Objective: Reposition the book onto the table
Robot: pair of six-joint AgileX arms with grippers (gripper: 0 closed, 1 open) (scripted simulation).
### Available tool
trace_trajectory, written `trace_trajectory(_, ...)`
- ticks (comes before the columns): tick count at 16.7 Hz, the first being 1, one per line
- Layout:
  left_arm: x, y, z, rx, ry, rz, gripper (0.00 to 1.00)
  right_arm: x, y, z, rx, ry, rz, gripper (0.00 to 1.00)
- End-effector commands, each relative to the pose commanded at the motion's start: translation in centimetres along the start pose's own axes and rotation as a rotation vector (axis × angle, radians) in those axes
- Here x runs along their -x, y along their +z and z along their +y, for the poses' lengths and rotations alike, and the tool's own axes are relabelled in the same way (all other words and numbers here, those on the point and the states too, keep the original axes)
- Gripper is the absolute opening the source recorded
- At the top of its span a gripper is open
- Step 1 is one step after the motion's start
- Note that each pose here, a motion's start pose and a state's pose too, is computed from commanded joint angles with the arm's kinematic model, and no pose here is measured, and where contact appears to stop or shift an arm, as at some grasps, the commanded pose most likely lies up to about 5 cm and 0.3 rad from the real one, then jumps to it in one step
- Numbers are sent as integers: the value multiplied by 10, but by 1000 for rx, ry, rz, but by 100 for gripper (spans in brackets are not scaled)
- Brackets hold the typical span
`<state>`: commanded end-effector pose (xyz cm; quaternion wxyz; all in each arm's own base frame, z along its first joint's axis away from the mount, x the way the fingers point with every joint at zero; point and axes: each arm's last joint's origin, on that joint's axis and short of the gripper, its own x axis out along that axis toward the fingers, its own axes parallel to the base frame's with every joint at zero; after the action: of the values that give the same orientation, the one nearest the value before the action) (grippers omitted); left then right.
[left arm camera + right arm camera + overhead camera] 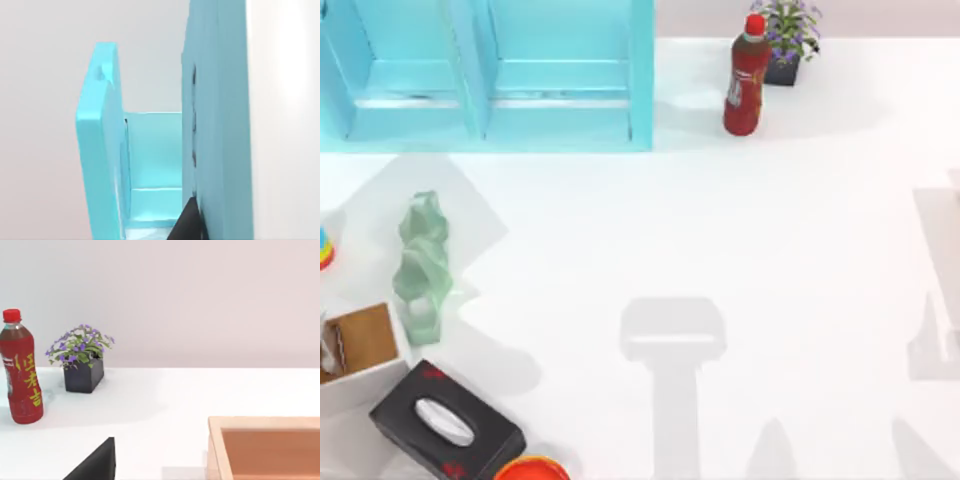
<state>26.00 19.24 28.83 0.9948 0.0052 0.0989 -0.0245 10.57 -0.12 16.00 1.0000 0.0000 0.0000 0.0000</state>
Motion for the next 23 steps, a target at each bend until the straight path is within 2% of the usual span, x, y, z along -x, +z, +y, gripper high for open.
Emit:
trace_trajectory(4, -11, -3, -13, 57, -29, 18, 0, 0, 0, 0, 0, 0, 0, 100)
trace_trajectory(9, -53, -2, -76, 269, -130, 59, 0, 0, 0, 0, 0, 0, 0, 100)
trace_trajectory(14, -87, 18, -183, 538, -246, 31, 0, 0, 0, 0, 0, 0, 0, 100)
trace_trajectory(18, -92, 25, -288, 846, -335, 20, 0, 0, 0, 0, 0, 0, 0, 100)
trace_trajectory(20, -87, 18, -340, 1017, -353, 44, 0, 0, 0, 0, 0, 0, 0, 100)
trace_trajectory(23, -71, -8, -411, 1253, -321, 102, 0, 0, 0, 0, 0, 0, 0, 100)
